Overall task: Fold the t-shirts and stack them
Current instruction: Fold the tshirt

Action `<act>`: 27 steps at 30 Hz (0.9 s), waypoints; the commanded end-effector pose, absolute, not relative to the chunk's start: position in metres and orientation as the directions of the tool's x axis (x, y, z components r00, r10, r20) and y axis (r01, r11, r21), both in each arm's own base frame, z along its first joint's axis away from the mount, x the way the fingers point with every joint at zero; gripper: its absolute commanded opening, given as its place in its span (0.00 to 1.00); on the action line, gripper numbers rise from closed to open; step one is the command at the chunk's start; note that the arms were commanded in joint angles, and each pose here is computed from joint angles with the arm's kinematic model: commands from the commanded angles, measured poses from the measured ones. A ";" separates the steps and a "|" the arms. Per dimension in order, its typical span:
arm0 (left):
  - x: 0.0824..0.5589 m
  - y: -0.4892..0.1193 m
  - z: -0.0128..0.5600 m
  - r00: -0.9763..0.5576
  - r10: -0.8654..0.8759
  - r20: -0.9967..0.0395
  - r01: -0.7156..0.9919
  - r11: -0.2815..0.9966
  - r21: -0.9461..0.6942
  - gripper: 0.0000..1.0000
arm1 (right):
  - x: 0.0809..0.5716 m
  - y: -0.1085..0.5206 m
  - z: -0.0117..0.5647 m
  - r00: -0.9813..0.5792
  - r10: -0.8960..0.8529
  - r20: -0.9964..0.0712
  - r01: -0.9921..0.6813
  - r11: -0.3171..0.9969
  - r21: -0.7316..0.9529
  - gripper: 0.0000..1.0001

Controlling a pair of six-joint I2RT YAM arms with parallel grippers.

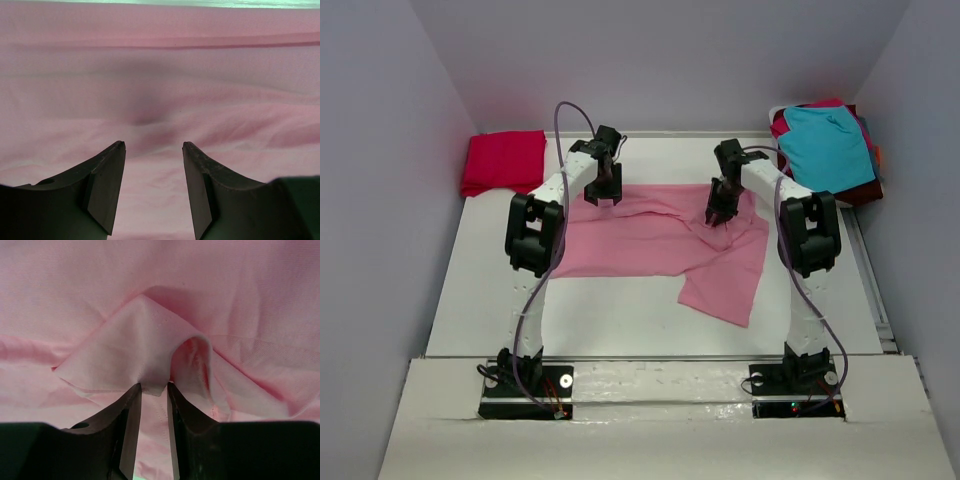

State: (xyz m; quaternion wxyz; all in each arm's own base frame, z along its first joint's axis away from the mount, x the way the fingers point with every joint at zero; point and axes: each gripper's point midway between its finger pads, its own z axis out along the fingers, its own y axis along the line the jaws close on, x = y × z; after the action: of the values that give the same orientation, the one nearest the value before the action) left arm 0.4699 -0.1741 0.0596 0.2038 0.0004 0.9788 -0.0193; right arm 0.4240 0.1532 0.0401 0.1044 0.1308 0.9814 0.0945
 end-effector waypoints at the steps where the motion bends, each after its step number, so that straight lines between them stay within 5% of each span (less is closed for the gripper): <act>1: 0.471 -0.172 0.090 -0.894 -0.006 -0.448 0.017 0.999 -0.047 0.61 | 0.439 0.164 0.060 -0.930 0.282 -0.237 0.214 0.937 0.276 0.32; 17: 0.472 -0.173 0.089 -0.894 -0.006 -0.447 0.018 0.999 -0.050 0.61 | 0.446 0.175 0.090 -0.928 0.281 -0.244 0.192 0.923 0.334 0.09; 27: 0.471 -0.173 0.089 -0.895 -0.006 -0.445 0.019 0.999 -0.051 0.61 | 0.440 0.180 0.109 -0.931 0.278 -0.235 0.179 0.912 0.369 0.07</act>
State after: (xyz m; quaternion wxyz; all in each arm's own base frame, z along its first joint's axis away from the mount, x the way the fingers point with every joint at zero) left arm 0.4699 -0.1742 0.0596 0.2037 0.0004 0.9788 -0.0195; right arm 0.4376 0.1714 0.0692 0.1177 0.1256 0.9746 0.1435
